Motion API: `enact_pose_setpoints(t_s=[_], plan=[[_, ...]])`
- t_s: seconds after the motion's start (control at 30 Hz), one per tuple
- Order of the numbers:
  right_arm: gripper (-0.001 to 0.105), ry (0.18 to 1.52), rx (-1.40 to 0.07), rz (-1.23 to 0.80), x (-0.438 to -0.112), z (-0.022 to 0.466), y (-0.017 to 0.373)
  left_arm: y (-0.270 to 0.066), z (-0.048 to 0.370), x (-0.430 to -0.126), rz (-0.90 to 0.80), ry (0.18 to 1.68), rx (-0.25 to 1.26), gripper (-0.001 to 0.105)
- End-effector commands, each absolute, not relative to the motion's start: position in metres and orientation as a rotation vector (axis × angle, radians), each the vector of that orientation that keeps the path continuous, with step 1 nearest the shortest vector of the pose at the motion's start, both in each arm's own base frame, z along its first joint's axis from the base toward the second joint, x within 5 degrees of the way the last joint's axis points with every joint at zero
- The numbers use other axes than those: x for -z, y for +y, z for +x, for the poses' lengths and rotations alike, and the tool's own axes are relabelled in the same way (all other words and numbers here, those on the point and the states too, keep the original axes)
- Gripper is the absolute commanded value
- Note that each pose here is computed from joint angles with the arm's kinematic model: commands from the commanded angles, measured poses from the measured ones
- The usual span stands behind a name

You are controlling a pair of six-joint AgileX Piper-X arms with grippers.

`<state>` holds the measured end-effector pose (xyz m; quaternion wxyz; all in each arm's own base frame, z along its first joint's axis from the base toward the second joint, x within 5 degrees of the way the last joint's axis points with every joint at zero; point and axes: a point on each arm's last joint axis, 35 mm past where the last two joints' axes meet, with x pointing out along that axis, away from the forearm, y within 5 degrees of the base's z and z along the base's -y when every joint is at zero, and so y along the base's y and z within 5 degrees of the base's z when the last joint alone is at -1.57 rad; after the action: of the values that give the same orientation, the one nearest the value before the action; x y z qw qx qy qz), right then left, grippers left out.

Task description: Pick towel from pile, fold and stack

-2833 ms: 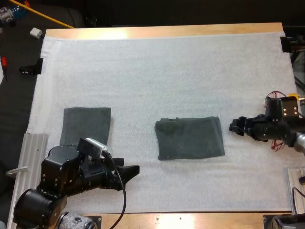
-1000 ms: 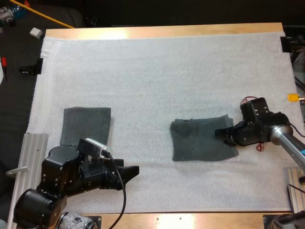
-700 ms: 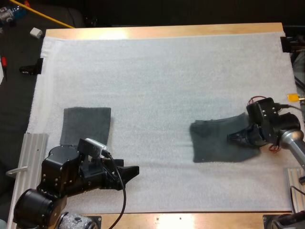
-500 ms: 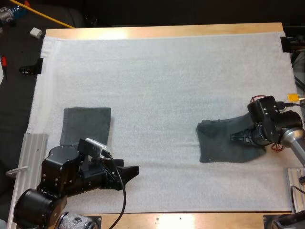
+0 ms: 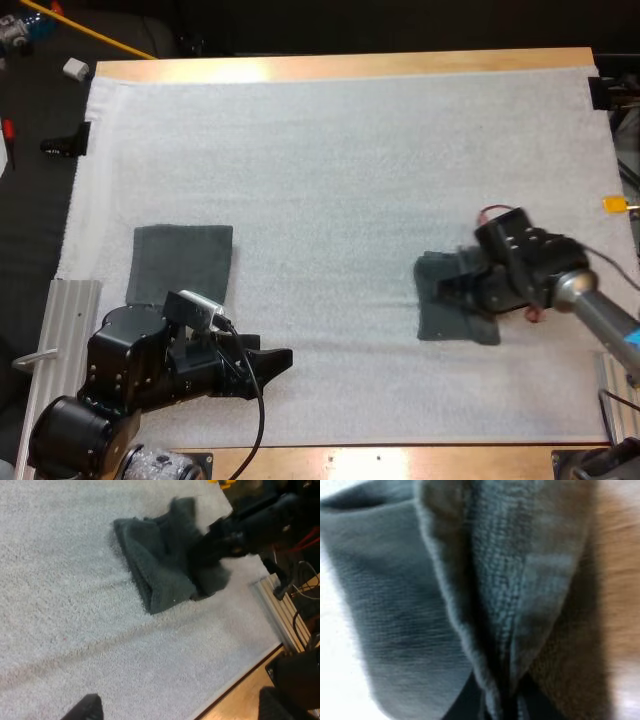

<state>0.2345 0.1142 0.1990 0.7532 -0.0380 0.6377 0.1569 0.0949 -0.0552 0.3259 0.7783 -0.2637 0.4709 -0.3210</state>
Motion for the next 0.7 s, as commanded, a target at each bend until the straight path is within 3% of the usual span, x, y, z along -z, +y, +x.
enact_pose_setpoints(t_s=[0.0,0.37,0.43,0.53,0.57,0.63,0.67], plan=[[0.001,1.404,-0.381,-0.021,-0.188,0.237,0.135,-0.055,0.094,-0.328,-0.575,1.017,0.694,0.061],[0.005,1.423,-0.378,0.111,-0.164,0.248,0.155,-0.055,0.094,-0.327,-0.574,1.024,0.694,0.061],[0.018,1.433,-0.384,0.118,-0.161,0.249,0.156,-0.055,0.093,-0.327,-0.575,1.025,0.694,0.061],[0.047,1.429,-0.406,0.125,-0.163,0.248,0.156,-0.055,0.093,-0.328,-0.571,1.017,0.702,0.061],[0.047,1.429,-0.400,0.124,-0.163,0.248,0.156,-0.055,0.094,-0.328,-0.570,1.013,0.705,0.061],[0.073,1.424,-0.429,0.139,-0.165,0.249,0.157,-0.055,0.094,-0.328,-0.570,1.012,0.706,0.061],[0.076,1.423,-0.442,0.145,-0.165,0.249,0.158,-0.055,0.094,-0.327,-0.569,1.015,0.704,0.061]])
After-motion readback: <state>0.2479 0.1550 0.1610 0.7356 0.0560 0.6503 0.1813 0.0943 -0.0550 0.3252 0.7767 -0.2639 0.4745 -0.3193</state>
